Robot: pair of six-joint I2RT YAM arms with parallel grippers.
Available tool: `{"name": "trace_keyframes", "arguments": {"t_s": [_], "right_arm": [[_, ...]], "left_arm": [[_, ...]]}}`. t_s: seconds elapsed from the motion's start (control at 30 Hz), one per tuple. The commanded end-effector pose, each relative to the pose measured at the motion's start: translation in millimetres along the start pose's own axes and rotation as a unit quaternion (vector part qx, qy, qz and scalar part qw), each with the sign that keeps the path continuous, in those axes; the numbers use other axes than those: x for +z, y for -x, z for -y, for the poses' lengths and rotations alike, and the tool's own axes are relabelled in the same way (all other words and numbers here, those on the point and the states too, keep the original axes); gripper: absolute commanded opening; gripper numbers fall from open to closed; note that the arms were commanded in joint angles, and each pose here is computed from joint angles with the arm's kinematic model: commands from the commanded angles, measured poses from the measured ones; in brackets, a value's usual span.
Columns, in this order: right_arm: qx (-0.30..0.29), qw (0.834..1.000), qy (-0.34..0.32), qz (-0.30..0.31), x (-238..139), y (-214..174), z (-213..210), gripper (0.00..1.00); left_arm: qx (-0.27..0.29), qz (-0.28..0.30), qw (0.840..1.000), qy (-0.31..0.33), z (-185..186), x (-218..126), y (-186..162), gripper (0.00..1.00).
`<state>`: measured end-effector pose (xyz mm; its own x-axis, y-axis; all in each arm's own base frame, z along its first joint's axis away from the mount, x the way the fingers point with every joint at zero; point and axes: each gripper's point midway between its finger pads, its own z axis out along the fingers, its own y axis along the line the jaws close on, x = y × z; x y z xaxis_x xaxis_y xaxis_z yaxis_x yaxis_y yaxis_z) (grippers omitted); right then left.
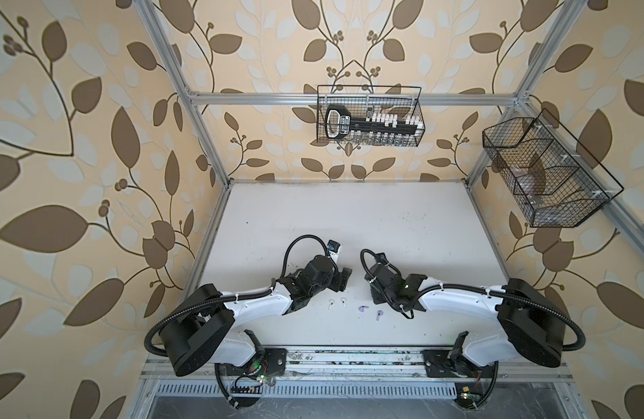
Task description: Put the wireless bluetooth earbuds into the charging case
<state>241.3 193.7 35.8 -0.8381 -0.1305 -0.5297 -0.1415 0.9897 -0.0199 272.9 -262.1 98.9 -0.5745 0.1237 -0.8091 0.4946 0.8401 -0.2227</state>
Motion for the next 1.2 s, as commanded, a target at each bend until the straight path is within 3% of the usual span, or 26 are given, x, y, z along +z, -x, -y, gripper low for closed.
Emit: {"name": "trace_keyframes", "arguments": {"t_s": [0.0, 0.23, 0.77, 1.17], "right_arm": [[0.01, 0.999, -0.042, -0.011, 2, -7, 29, 0.5], [0.047, 0.998, -0.026, 0.02, -7, 8, 31, 0.64], [0.081, 0.997, 0.019, -0.002, 1, -15, 27, 0.67], [0.069, 0.997, 0.045, -0.007, 13, -2, 10, 0.67]], "left_arm": [[-0.007, 0.029, 1.0, 0.0, 2, -4, 18, 0.79], [-0.007, 0.029, 1.0, 0.001, 2, -5, 18, 0.79], [-0.009, 0.031, 0.999, -0.002, 2, -7, 19, 0.79], [-0.008, 0.031, 0.999, 0.004, 0, -7, 19, 0.79]]}}
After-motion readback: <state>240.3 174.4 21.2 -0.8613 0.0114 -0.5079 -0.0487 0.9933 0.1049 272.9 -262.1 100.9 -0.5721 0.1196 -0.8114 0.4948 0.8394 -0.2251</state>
